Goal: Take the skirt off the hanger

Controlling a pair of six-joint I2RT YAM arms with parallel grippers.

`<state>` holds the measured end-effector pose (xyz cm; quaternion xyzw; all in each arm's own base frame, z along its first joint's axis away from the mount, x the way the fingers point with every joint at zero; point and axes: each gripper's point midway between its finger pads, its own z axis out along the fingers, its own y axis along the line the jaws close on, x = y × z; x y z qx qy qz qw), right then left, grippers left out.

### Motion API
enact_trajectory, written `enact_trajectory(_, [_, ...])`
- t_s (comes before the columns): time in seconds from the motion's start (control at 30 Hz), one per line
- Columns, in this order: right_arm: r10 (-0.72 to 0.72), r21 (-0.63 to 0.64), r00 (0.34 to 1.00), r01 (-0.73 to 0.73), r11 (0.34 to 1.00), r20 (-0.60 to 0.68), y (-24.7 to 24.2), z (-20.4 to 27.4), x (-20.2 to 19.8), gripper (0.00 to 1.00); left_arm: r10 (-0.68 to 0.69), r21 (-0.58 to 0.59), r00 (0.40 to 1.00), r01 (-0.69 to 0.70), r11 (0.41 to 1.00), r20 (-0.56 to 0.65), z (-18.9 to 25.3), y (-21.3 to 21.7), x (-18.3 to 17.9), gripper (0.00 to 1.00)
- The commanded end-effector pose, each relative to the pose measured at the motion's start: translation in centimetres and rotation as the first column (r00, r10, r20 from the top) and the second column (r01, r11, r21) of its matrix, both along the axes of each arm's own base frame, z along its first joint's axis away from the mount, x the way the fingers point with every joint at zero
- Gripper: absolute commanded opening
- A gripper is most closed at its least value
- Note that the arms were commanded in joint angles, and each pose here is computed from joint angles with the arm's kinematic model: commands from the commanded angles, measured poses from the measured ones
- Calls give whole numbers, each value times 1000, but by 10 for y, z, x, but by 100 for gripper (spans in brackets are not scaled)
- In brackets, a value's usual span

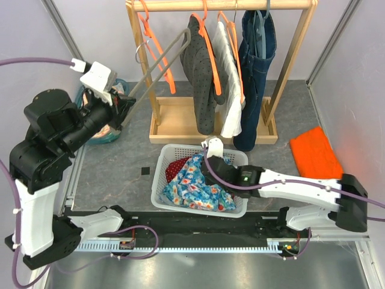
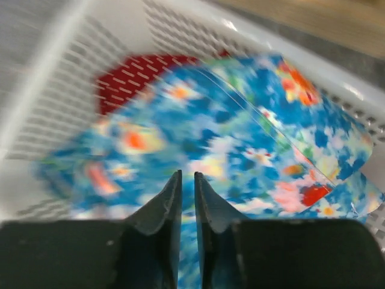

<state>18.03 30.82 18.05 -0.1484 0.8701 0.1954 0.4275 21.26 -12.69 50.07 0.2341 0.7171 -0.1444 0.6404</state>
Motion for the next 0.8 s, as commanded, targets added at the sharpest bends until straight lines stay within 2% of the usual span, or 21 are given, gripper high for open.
enact_trajectory(0.0, [-76, -52, 997, 75, 996, -27, -7, -61, 10, 15, -2, -95, 994, 12, 995, 113, 47, -13, 17, 2])
enact_trajectory(0.17, [-91, -34, 985, 87, 996, -147, -5, -105, -1, 11, 11, -145, 993, 7, 989, 120, 65, -21, 29, 2])
enact_trajectory(0.33, [-112, -28, 965, 108, 994, -239, -7, -137, -9, 7, 56, -91, 997, -51, 995, 59, 32, -15, 36, 2])
enact_trajectory(0.77, [-103, -28, 953, 99, 995, -286, 2, -135, 9, 5, 181, 76, 983, -177, 981, -40, -19, 30, 13, 2])
